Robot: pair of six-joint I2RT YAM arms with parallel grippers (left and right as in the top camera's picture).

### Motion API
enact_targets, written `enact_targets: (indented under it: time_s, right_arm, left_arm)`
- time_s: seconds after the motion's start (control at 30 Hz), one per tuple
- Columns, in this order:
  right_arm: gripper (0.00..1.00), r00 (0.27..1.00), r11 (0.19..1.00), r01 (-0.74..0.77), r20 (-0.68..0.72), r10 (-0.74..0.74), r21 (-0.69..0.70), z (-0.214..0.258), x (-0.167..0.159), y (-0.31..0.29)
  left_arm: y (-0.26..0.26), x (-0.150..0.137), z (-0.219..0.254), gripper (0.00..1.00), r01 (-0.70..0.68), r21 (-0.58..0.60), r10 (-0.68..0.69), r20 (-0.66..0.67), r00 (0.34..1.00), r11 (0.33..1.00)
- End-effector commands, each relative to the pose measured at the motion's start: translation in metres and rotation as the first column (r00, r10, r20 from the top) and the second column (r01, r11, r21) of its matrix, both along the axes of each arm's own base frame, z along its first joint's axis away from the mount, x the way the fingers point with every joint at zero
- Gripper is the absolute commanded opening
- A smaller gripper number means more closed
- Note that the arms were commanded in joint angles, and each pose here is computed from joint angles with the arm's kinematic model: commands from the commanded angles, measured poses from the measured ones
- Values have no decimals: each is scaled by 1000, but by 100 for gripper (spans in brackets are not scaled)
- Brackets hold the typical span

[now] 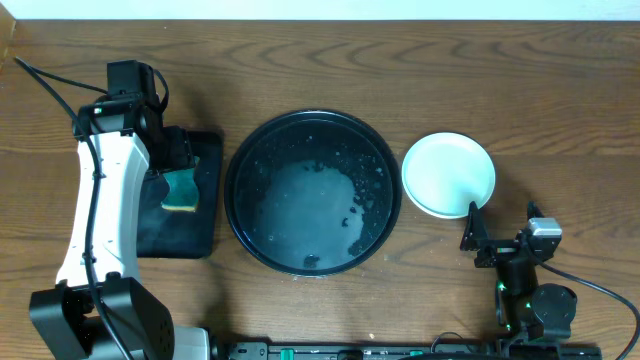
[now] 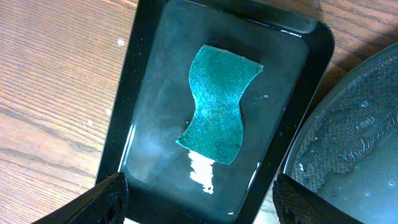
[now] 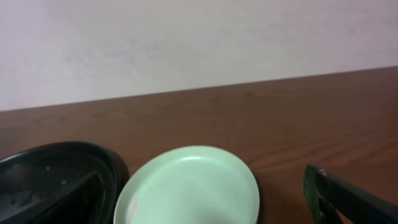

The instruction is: Clean dirty plates on tray and stack at the side

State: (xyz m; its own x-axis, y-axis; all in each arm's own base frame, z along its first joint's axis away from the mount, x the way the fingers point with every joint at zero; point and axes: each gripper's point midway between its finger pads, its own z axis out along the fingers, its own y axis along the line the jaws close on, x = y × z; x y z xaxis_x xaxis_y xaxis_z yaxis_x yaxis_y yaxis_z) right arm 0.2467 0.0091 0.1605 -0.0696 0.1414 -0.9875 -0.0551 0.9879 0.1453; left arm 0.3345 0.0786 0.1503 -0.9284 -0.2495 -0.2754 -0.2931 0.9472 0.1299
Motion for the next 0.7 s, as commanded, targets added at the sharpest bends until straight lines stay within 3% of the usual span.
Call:
enact_targets:
  time_s: [0.0, 0.6, 0.63, 0.67]
  right_arm:
    - [99, 1000, 1000, -3, -8, 3, -8, -3, -1, 1]
    - [99, 1000, 1000, -3, -11, 3, -8, -3, -1, 1]
    - [99, 1000, 1000, -3, -11, 3, -8, -3, -1, 1]
    - [99, 1000, 1000, -3, -11, 3, -8, -3, -1, 1]
  left_arm:
    - [2, 2, 3, 75, -1, 7, 1, 6, 1000, 1000]
    - [2, 2, 3, 75, -1, 7, 1, 6, 1000, 1000]
    - [6, 2, 5, 98, -7, 30, 7, 9, 1000, 1000]
    - [16, 0, 11, 98, -24, 84, 23, 17, 1000, 996]
